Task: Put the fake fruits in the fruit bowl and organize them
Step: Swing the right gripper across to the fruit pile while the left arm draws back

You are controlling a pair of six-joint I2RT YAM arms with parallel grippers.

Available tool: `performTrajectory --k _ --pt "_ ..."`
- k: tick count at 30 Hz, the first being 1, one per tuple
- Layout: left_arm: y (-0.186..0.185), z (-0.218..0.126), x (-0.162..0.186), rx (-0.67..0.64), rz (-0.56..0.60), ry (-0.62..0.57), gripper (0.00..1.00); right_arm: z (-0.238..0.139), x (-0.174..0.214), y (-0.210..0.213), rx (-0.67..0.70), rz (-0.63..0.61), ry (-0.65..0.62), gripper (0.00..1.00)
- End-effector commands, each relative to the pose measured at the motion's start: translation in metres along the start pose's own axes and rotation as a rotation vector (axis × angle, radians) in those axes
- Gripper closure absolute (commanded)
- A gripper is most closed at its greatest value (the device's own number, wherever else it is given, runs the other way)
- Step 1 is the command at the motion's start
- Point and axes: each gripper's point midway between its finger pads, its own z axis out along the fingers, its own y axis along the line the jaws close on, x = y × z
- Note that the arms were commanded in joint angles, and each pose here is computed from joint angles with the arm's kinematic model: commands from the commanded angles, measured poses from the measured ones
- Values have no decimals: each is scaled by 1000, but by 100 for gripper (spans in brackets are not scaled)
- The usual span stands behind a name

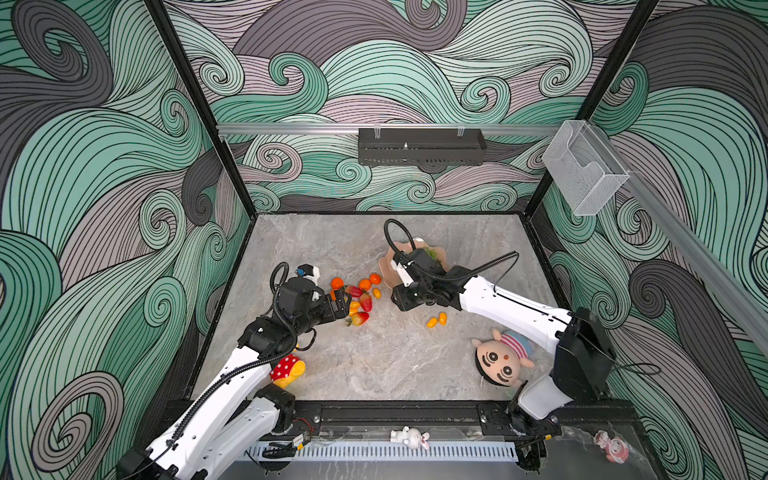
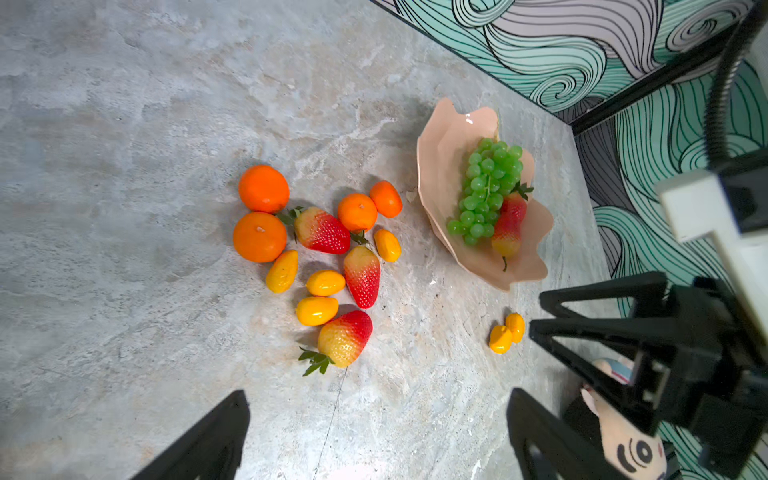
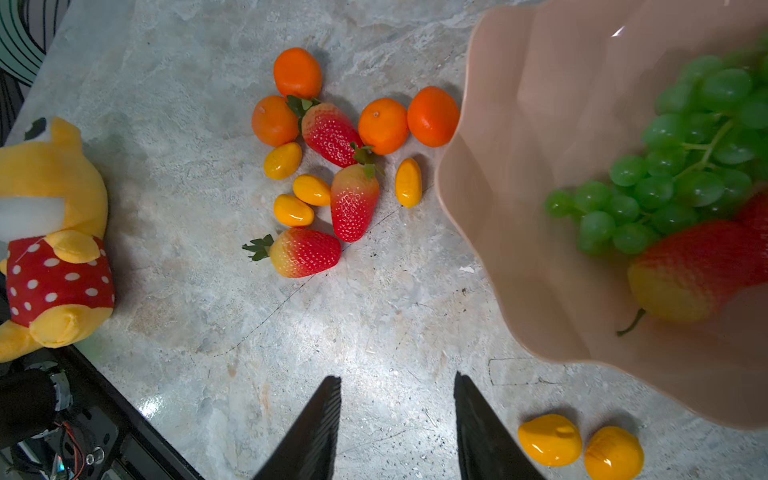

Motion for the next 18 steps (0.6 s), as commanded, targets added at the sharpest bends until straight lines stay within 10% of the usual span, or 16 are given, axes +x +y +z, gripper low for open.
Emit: performTrajectory --k 1,18 --pt "3 -10 -8 20 -57 -11 1 13 1 20 5 -34 33 56" --pt "104 -35 -12 -201 -573 -119 2 91 13 111 -16 -555 221 58"
